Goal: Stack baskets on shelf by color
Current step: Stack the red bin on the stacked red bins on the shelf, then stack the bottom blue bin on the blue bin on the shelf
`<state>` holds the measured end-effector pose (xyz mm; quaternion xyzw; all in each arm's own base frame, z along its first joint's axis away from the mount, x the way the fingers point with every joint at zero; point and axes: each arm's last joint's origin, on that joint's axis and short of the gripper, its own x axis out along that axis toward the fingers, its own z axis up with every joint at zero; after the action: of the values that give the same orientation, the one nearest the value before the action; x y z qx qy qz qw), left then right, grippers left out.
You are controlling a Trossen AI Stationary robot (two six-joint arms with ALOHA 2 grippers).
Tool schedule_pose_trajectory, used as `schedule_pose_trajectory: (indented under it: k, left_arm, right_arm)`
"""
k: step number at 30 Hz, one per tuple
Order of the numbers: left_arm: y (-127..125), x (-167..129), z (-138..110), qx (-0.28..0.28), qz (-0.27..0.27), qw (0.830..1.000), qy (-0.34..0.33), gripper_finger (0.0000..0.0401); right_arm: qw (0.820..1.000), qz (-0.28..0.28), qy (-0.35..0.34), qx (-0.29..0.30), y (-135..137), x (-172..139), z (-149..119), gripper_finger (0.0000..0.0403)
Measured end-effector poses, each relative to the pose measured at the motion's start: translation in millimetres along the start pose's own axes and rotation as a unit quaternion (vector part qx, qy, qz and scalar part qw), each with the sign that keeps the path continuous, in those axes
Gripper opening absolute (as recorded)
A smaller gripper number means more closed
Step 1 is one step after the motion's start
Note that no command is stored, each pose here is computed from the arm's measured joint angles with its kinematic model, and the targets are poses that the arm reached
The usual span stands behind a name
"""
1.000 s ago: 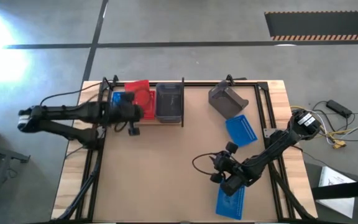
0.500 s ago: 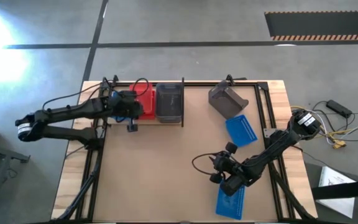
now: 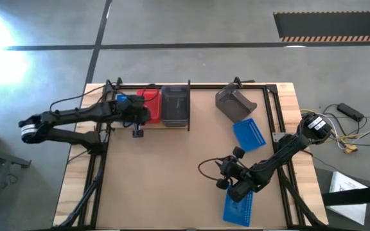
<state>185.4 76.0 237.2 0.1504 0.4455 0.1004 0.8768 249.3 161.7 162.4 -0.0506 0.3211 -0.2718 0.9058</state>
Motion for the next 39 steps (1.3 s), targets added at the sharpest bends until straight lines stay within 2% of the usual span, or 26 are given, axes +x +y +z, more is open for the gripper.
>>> schedule_pose_trajectory:
  k: [8, 20, 25, 28, 33, 37, 39]
  left_arm:
    - [-2.6, 11.9, 0.7, 0.026, -0.04, 0.999, 0.011, 0.0013]
    - [7.2, -6.7, 9.1, 0.022, 0.021, 1.0, -0.004, 0.0023]
    - [6.1, -8.9, 6.3, -0.001, 0.019, 1.0, 0.007, 0.0028]
    - [5.6, -9.0, 5.0, -0.004, 0.018, 1.0, 0.014, 0.0049]
    - [6.1, -18.5, 9.2, -0.021, 0.045, 0.999, 0.007, 0.0101]
    - [-0.8, -36.2, 21.5, -0.05, 0.034, 0.998, -0.033, 0.012]
    - [-10.3, -42.7, 28.4, -0.047, 0.019, 0.997, -0.06, 0.0122]
  right_arm:
    - [1.0, 0.0, 0.0, 0.0, 0.2, 0.1, 0.1, 0.0054]
    - [1.0, 0.001, 0.0, 0.0, 0.3, 0.1, 0.1, 0.0054]
    - [1.0, 0.001, 0.0, 0.0, 0.3, 0.1, 0.1, 0.0054]
    - [1.0, 0.002, 0.001, -0.008, 0.4, 0.0, 0.0, 0.0054]
    - [0.999, 0.031, 0.021, -0.011, -2.1, -7.3, 2.1, 0.0054]
    - [0.996, 0.076, 0.039, -0.005, -3.2, -20.6, 4.7, 0.0054]
    - [0.994, 0.104, 0.045, -0.008, -2.5, -31.3, 4.0, 0.0054]
